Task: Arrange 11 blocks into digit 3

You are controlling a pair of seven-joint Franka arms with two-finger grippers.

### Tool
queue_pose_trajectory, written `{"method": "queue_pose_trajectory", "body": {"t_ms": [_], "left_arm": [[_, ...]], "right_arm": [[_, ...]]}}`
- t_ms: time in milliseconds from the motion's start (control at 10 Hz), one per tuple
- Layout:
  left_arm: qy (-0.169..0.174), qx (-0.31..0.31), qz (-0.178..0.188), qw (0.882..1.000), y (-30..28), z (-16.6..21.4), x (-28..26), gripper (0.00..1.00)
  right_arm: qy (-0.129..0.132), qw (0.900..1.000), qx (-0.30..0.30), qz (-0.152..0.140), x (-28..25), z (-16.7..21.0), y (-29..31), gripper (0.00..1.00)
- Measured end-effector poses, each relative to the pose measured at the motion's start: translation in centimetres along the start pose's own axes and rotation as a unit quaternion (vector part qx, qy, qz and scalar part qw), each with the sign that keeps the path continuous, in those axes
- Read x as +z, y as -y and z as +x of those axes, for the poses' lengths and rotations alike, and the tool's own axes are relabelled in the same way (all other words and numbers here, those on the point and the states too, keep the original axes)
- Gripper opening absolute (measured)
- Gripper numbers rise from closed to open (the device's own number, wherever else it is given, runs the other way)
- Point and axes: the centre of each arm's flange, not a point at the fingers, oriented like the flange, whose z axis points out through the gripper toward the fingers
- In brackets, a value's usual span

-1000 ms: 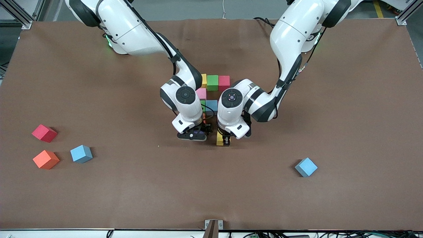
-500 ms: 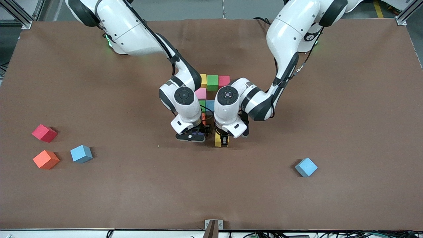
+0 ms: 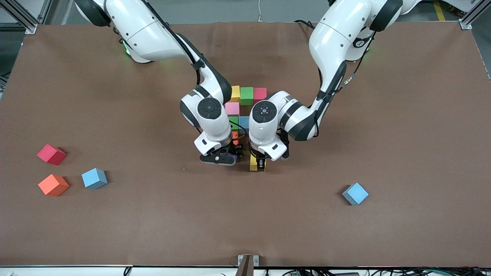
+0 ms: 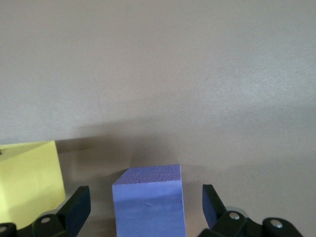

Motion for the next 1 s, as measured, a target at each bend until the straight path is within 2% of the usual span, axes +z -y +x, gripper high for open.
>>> {"method": "queue_pose_trajectory", "body": {"t_ms": [100,300,500,700,1000], "left_arm": [[0.000,0.000,0.000,1.000,0.0,-0.1,0.0,0.62],[0.001,0.002,0.000,1.000,0.2,-0.3,-0.1,0.62],[0.002,-0.011,0.000,1.000,0.5,-0.8,0.1,0.62],[0.004,-0.010,-0.001,1.000,0.9,-1.7,0.3,0.62],[0.003,-0.001,0.004,1.000,2.0,-2.8,1.6,0.62]], "right_arm": [[0.001,1.000,0.012,0.002,-1.5,0.7,-0.7,1.00],[0.024,0.999,0.033,-0.004,-6.2,3.7,-4.2,1.00],[0.044,0.998,0.044,-0.022,-12.2,8.3,-11.4,1.00],[0.055,0.998,0.025,-0.035,-16.7,12.4,-20.3,1.00],[0.067,0.996,0.031,-0.045,-23.1,15.2,-28.8,1.00]]}}
